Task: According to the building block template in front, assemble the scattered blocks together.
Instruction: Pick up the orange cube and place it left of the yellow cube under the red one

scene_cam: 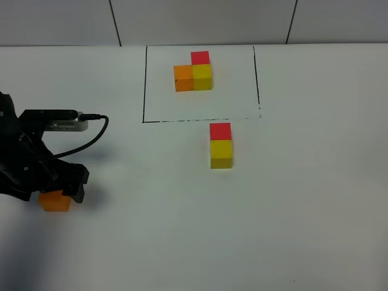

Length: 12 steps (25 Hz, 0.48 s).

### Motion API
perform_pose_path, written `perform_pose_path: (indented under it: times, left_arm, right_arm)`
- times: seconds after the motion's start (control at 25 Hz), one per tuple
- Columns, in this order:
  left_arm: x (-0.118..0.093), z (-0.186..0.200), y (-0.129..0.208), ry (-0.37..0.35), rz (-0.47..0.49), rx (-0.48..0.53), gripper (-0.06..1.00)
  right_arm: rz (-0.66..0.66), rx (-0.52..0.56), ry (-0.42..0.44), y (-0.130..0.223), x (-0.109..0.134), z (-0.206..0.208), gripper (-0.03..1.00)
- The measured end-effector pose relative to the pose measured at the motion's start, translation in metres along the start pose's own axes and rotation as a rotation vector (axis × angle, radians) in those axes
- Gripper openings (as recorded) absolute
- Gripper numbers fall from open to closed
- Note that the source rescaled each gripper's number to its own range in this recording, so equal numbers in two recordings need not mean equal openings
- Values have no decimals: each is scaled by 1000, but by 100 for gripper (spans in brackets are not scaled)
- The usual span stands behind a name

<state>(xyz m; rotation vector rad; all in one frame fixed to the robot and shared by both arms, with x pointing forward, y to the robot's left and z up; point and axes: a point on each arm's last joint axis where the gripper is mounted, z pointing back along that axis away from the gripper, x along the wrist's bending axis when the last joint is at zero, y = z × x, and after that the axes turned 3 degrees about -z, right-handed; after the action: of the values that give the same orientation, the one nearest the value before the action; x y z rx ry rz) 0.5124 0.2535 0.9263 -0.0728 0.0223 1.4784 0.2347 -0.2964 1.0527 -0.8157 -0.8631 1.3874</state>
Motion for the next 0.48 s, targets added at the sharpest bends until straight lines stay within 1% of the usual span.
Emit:
perform_pose_path:
  times: [0.24,0.48]
  left_arm:
    - [0,-5,-2,-5,17,5,96]
    - [4,-8,-1,-39,0,-15,95]
  right_arm:
    - [0,0,0,0,0,0,71]
    - [0,0,0,0,0,0,71]
